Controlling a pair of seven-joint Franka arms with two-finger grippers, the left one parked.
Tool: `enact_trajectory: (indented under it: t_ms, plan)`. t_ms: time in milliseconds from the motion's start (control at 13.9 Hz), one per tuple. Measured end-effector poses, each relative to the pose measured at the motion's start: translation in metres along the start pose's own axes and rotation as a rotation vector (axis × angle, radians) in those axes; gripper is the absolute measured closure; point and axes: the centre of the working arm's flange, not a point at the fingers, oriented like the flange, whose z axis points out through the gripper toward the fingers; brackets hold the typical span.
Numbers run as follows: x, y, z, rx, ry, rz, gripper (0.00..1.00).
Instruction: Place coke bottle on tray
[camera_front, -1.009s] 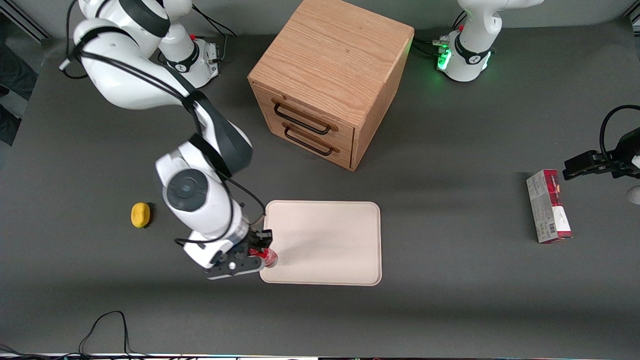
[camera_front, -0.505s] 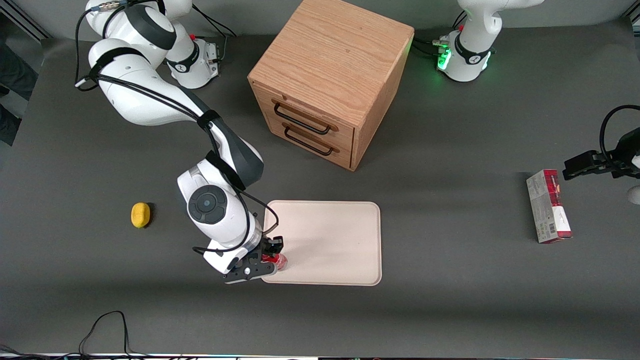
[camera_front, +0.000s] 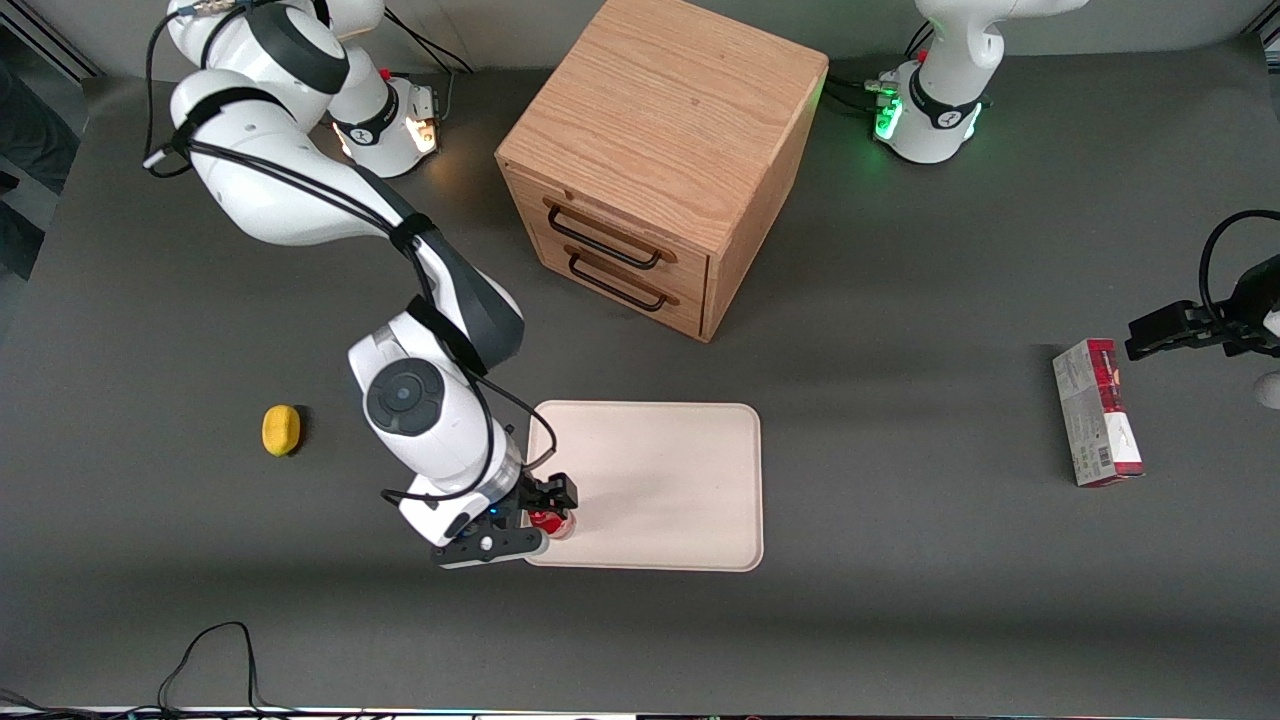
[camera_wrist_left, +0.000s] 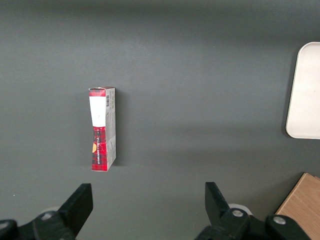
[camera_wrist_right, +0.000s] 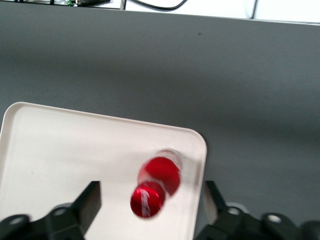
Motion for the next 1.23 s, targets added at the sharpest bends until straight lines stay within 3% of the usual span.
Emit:
enact_trajectory:
  t_ms: [72,216,432,793,1009,1225]
  plan:
    - [0.000,0.006,-0.022,-0.006,-0.018,0.015,0.00]
    - [-0.004,0.025,-0.075,0.036,-0.079,0.088,0.00]
    - [-0.022,0.092,-0.147,0.062,-0.140,0.199,0.00]
    - [-0.114,0.200,-0.217,-0.050,-0.166,0.182,0.00]
    - [-0.159,0.242,-0.254,-0.068,-0.191,0.166,0.00]
    - [-0.171,0.252,-0.275,-0.068,-0.188,0.163,0.00]
